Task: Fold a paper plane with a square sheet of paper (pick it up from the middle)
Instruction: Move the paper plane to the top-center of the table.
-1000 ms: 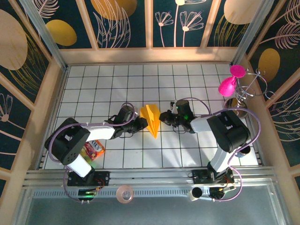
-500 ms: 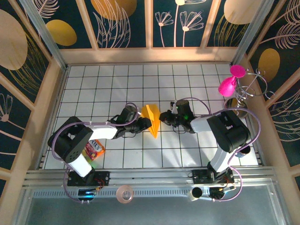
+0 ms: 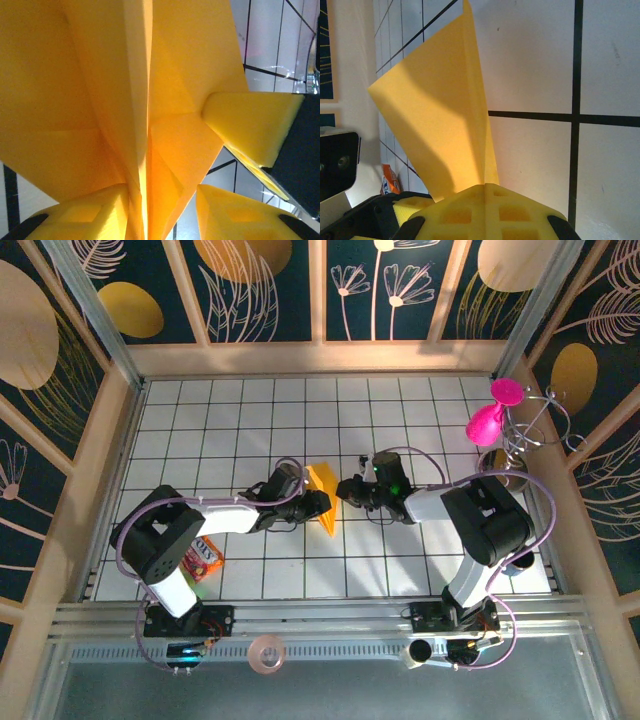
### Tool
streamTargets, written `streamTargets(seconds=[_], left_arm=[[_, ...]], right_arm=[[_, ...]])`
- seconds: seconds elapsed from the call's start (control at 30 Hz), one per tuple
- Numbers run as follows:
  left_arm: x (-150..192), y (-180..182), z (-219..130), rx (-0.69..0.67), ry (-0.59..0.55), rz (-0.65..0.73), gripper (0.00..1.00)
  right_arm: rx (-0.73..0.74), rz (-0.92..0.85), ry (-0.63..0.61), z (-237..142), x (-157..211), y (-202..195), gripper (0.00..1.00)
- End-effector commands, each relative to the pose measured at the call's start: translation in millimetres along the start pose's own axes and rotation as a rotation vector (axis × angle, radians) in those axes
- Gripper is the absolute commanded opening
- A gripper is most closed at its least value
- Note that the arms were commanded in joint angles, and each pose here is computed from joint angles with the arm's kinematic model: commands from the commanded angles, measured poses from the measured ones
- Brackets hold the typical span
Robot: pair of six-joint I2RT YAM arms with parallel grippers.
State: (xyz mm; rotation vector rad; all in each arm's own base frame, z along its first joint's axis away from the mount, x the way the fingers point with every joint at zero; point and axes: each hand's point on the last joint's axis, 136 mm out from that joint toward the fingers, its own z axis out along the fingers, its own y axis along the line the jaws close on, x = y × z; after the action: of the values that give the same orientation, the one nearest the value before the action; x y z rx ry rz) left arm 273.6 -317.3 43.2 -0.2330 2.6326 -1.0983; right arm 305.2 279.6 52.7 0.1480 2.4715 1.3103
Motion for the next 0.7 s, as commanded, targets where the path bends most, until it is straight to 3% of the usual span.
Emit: streamTargets(seconds=[0.0,0.2,0.47,0.53,0.67], left_arm=[[3,12,8,-0.065,0.009,0.012,0.38],[5,11,14,-0.068,0.024,0.017,0.35],[-1,13,11,-0.097,-0.015,0.012,0.19],[-4,13,9,-0.101,-0.029,0.018,0.15],[-13,13,5,-0.146,-0.058,0.055,0.08]], right_arm=[[-0.062,-0.049,-0.011,-4,-6,25,0.00],[-0.066,-0.052,-0.007,-4,-6,27,0.00],[-0.040,-0.059,-0.019,-6,-8,25,0.04],[-0.010,-0.068,-0.037,-9,-12,24,0.11],[0.091,-0.078,-0.116,-23,-27,13,0.35]])
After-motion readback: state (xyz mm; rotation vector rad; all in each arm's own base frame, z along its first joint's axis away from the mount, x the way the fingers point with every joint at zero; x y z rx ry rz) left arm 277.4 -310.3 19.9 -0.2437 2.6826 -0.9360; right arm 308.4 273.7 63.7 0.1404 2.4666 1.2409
